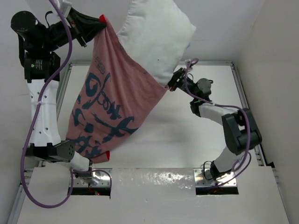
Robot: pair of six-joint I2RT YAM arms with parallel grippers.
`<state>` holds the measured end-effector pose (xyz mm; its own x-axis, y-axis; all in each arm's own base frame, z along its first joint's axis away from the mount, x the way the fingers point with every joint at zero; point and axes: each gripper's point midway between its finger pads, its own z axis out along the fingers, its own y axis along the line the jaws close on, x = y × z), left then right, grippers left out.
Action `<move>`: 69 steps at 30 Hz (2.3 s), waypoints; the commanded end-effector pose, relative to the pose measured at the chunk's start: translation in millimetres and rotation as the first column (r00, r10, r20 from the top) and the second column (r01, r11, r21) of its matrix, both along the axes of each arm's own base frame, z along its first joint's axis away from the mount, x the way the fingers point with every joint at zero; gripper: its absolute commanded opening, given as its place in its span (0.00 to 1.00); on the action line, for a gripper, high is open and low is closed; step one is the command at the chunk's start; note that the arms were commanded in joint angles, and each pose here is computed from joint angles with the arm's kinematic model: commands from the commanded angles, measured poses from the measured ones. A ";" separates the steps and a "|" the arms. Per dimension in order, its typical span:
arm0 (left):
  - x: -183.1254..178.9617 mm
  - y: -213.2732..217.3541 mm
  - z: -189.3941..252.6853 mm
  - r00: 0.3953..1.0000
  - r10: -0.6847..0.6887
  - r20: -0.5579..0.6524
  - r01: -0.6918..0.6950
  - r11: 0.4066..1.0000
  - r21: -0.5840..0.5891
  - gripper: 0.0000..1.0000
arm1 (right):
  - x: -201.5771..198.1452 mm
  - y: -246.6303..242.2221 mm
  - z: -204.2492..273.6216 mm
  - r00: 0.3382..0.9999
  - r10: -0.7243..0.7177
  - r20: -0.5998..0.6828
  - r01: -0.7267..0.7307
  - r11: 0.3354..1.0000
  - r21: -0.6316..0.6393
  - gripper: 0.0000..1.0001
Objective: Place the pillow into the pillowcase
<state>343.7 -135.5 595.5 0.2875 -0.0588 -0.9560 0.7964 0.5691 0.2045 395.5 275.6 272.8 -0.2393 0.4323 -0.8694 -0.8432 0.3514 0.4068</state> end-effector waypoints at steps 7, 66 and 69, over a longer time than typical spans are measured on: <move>3.0 -4.6 -9.2 0.992 -0.039 0.120 0.042 0.999 -0.025 0.00 | -59.1 -55.2 186.6 0.786 -0.256 0.562 0.259 0.963 0.076 0.00; -30.7 64.9 62.2 0.865 0.205 0.458 -0.218 0.976 -0.026 0.00 | -101.8 -173.6 286.2 0.466 -0.616 0.635 0.810 0.586 -0.026 0.00; -65.0 44.0 124.8 0.843 0.072 0.533 -0.121 0.991 0.057 0.00 | -115.5 -158.3 316.0 0.523 -0.538 0.661 0.750 0.660 -0.056 0.00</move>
